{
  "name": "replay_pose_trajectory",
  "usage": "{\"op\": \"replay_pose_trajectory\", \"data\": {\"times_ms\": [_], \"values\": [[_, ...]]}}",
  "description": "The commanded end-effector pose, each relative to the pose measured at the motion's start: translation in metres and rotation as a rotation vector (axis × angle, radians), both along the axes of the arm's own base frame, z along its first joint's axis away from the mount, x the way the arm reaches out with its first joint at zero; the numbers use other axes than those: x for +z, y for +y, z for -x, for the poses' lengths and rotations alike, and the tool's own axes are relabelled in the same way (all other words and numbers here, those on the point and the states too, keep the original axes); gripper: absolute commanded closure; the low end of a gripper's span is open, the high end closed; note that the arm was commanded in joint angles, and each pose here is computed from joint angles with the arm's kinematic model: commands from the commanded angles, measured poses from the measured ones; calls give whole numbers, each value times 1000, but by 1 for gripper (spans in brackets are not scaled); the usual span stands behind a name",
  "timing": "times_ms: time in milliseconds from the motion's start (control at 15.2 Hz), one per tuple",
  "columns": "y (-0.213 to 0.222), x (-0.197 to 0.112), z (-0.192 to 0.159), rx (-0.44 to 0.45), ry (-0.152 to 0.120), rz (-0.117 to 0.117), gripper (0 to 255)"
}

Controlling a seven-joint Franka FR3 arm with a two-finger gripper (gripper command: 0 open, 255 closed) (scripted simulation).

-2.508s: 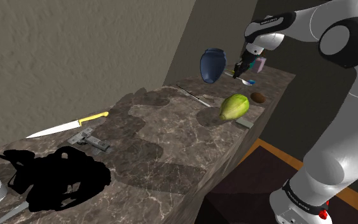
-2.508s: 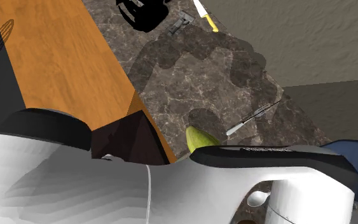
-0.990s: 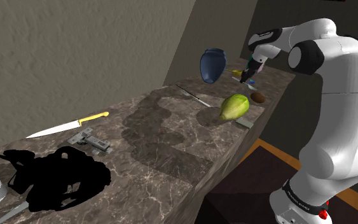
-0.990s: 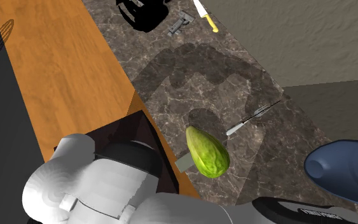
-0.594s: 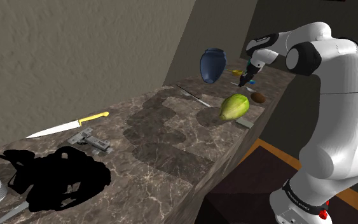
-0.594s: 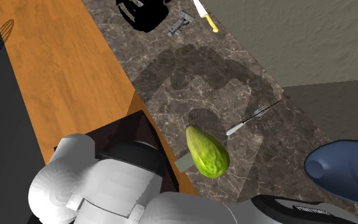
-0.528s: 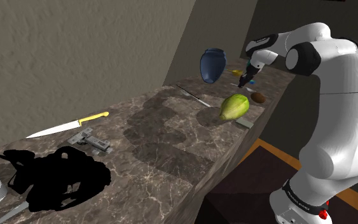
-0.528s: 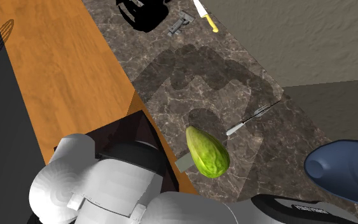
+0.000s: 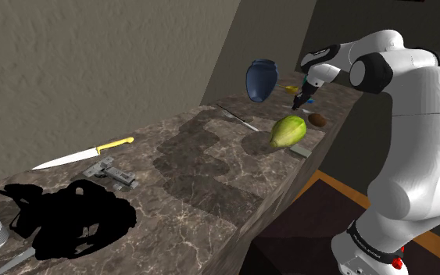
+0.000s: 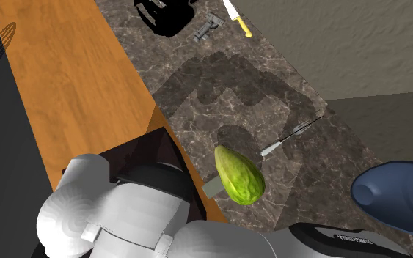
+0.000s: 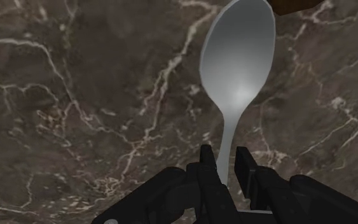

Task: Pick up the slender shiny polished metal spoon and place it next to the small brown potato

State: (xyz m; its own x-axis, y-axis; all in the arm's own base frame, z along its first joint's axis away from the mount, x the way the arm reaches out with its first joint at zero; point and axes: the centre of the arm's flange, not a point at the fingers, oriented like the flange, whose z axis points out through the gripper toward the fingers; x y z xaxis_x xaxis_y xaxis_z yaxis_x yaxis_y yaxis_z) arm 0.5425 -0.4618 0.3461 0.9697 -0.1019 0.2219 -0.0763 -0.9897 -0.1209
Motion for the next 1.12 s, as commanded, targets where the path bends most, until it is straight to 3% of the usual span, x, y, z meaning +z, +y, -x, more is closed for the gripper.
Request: {"op": "replay_pose_trajectory", "data": {"times_ms": [0,66,396,660,1056], "values": [[0,0,0,0,0,0,255],[0,0,0,0,0,0,0],[0,0,0,0,0,0,0],[-5,48,12,0,0,0,0],[-5,48,12,0,0,0,0]]}}
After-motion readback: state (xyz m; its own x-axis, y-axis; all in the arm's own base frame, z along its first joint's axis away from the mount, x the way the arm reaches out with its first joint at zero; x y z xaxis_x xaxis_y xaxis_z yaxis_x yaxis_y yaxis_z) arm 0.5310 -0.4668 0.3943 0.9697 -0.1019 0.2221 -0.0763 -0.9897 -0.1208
